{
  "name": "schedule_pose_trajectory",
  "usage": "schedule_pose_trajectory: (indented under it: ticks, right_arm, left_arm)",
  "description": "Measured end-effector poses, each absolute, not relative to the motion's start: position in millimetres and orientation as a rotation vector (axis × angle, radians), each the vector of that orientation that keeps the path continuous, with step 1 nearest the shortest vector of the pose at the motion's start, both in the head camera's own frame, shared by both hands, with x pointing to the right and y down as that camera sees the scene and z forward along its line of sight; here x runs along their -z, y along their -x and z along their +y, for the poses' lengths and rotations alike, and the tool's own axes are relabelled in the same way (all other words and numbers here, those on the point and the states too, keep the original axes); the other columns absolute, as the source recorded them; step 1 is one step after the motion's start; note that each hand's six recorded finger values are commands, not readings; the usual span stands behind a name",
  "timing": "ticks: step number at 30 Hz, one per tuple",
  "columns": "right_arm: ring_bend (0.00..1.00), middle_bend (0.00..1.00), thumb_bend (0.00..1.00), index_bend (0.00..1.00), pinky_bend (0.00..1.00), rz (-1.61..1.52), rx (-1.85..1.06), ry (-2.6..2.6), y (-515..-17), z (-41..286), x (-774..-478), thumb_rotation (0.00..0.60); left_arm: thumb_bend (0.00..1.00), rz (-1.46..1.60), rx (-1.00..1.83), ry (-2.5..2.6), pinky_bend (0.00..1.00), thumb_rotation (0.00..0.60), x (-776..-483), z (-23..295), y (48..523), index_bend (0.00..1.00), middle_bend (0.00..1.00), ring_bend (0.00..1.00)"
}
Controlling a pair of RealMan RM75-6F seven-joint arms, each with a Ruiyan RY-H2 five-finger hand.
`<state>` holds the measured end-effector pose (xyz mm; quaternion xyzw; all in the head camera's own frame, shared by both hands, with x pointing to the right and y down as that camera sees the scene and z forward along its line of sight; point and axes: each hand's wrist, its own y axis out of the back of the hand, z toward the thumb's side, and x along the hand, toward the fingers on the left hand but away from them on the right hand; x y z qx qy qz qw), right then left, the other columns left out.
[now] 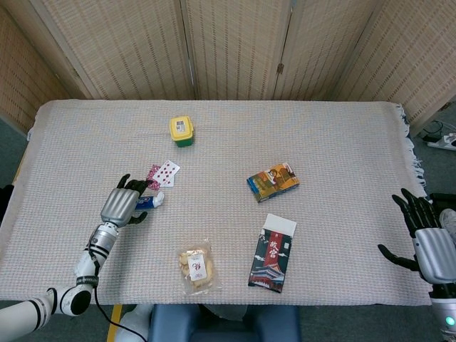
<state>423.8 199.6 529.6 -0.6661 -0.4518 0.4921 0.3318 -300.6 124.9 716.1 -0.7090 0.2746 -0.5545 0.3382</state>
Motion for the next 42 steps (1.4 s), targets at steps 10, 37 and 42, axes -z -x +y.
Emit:
schedule_pose_trajectory:
  ticks: [10, 37, 42]
  right_arm:
    - [0.00, 0.00, 0.26, 0.00, 0.00, -1.177, -1.296, 1.744, -423.8, 199.1, -532.4, 0.600]
    - [0.00, 0.00, 0.26, 0.00, 0.00, -1.175, -1.310, 1.740, -422.5, 200.1, -533.5, 0.600]
    - [0.00, 0.00, 0.26, 0.00, 0.00, -1.176, -1.312, 1.740, -422.7, 200.2, -533.5, 0.600]
  left_arm:
    - [0.36, 0.628, 1.499, 1.726, 0.03, 0.600, -734.6, 124.1, 310.9, 0.14, 0.24, 0.19]
    - [0.37, 0.625, 1.611, 1.669, 0.09, 0.600, -760.1, 117.3, 344.9, 0.40, 0.40, 0.36]
    - [0.37, 0.634, 1.618, 1.675, 0.11, 0.600, -761.5, 116.6, 345.9, 0.42, 0.42, 0.38]
